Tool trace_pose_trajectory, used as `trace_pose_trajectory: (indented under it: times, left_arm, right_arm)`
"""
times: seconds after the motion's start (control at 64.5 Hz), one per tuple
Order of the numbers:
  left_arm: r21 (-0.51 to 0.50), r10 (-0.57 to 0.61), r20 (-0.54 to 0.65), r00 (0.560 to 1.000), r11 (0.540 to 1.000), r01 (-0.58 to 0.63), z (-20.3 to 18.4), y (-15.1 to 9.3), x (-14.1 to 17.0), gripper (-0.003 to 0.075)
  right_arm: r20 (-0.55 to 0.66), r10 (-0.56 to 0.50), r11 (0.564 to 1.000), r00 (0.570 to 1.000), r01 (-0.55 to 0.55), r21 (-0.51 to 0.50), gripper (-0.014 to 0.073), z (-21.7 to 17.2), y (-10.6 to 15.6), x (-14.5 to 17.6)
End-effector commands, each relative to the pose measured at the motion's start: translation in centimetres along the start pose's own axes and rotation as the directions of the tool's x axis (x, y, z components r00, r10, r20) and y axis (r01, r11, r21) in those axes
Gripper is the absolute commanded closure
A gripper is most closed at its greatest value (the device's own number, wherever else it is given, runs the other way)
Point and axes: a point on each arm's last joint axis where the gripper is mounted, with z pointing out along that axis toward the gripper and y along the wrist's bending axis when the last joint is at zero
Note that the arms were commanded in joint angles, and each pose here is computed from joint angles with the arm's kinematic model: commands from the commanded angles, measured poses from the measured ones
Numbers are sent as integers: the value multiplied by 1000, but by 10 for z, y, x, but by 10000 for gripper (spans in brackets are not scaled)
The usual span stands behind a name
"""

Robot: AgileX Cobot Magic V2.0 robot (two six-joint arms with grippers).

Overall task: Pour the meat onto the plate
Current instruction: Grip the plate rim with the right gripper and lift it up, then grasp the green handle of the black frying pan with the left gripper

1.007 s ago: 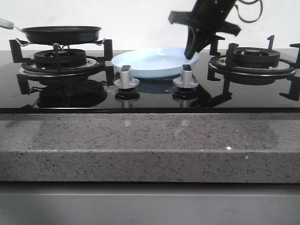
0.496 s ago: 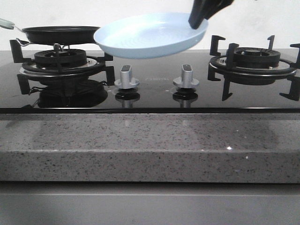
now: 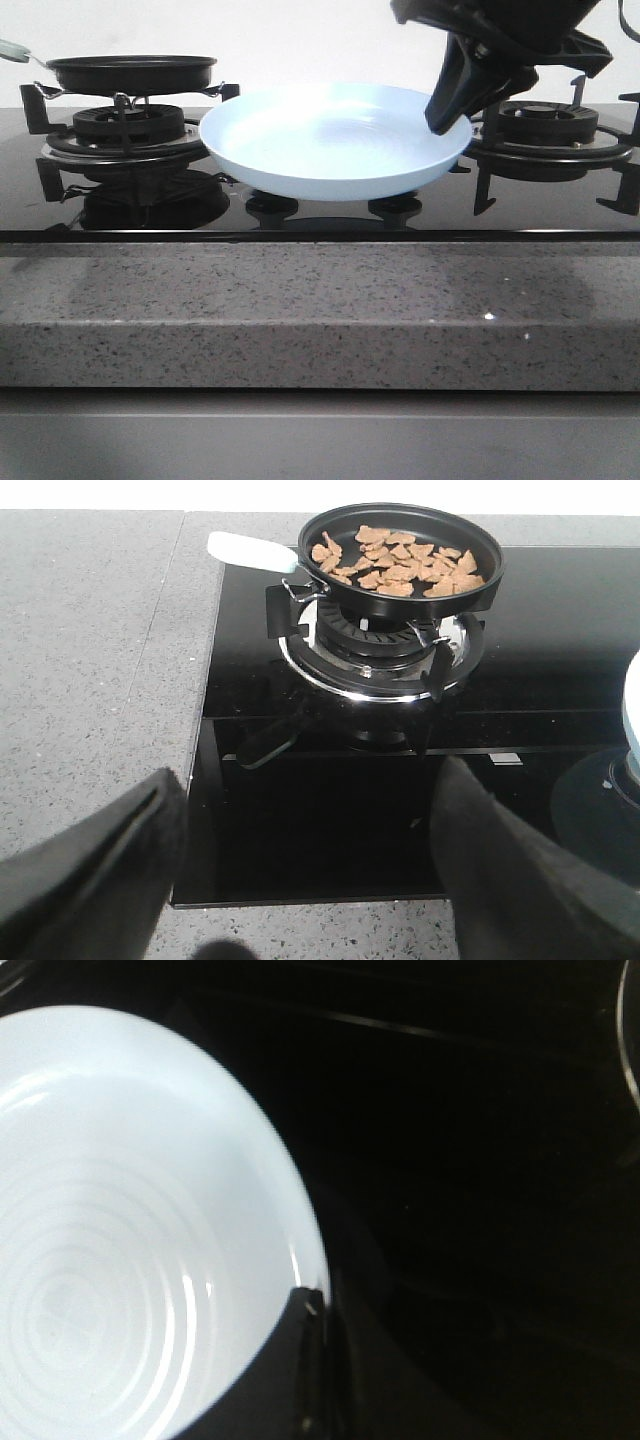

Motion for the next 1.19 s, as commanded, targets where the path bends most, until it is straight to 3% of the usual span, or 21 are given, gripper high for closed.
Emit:
trace_pose_trajectory:
  times: [0.0,0.496,0.697,0.899,1.178]
  left_arm:
    - [4,-4,104,995,1000,4,-4,-1,-17,209]
    - [6,-3,99,995,1000,3,-6,-1,-19,201]
    - [5,8,53,999,1000,-8,-2,-2,-39,127]
    - [16,-3,-73,997,1000,4,30,-2,-62,127]
    - [44,-86,-125,988,995,93,77,1,-94,133]
  right_arm:
    - [95,-17,1000,995,17,-4,702,-16,4,-10]
    - [78,-17,1000,997,18,-6,702,-16,4,-9]
    - [78,-17,1000,997,18,-6,702,-16,4,-9]
    - [78,-16,1000,997,17,-6,702,-16,4,-9]
    - [78,-16,1000,997,17,-6,702,-16,4,-9]
